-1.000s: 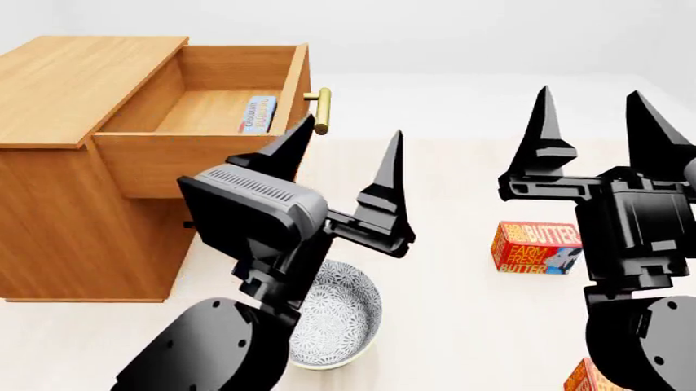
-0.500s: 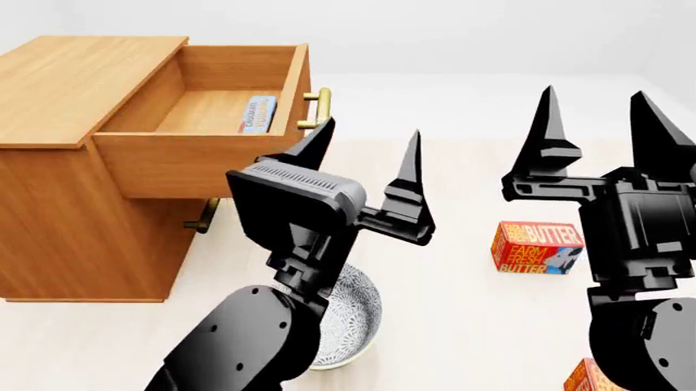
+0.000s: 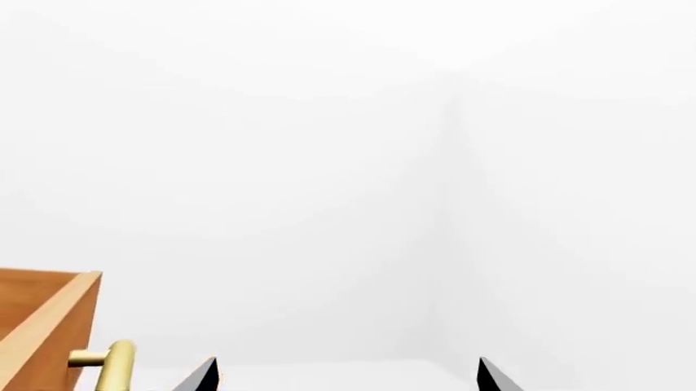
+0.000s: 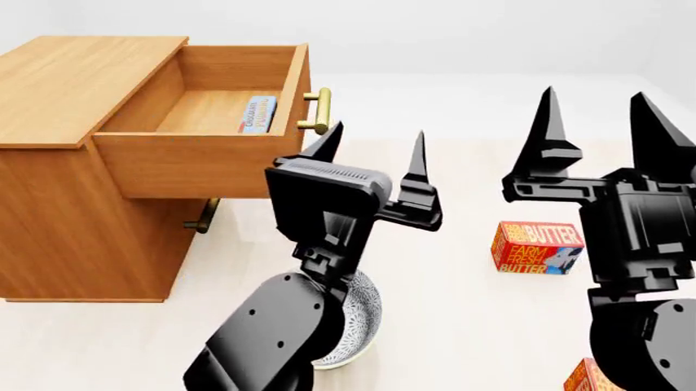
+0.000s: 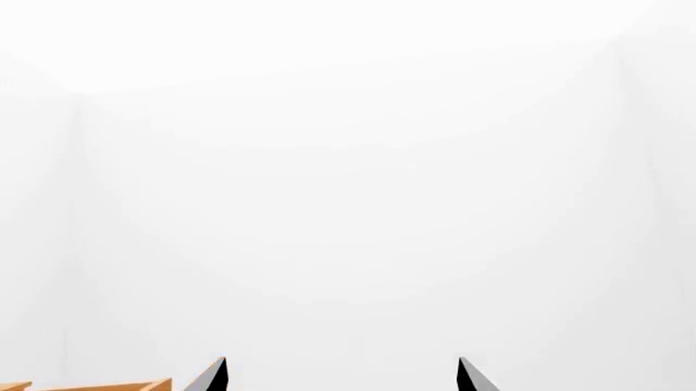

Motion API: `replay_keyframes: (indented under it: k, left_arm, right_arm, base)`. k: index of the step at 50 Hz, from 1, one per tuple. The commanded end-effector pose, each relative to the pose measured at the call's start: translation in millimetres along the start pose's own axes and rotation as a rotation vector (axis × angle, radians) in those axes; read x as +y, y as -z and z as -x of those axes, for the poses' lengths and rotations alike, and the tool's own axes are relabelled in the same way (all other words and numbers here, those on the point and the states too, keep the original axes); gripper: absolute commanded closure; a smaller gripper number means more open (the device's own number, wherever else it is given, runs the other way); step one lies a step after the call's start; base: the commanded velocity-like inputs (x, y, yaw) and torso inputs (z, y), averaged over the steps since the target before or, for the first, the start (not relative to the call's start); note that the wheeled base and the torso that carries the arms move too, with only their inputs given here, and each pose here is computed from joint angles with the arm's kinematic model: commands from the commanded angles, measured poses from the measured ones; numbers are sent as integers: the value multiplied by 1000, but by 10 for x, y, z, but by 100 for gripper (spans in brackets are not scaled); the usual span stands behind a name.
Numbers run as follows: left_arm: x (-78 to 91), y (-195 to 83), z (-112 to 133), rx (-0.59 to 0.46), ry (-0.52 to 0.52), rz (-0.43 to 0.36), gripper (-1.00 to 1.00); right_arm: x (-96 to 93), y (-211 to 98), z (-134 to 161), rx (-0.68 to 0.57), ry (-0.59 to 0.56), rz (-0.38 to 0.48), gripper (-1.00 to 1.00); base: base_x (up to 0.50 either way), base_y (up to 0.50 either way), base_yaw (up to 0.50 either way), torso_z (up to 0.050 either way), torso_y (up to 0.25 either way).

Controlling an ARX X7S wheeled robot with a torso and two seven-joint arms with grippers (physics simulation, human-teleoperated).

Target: Put the chocolate pudding in the top drawer of the cabinet and close it.

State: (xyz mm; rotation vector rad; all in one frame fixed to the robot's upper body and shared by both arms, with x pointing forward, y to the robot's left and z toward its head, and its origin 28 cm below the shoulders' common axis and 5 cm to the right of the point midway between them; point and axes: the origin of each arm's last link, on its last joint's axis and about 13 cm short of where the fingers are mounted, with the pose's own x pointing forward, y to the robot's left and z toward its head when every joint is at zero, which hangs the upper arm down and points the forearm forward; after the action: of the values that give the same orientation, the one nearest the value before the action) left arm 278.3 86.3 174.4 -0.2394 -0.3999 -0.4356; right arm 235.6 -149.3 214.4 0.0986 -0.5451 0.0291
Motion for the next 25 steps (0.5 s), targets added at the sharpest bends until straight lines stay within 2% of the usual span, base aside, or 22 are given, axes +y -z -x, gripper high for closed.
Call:
replay_keyframes:
  k: [1, 25]
  left_arm:
    - [-13, 117, -71, 1, -37, -32, -100]
    - [6, 382, -209, 22, -139, -114, -100]
  right_arm:
    - [-6, -7, 13, 0, 0, 0, -100]
    - [0, 35, -14, 6, 1, 1, -100]
  base:
    - [0, 0, 0, 0, 0]
    - [0, 0, 0, 0, 0]
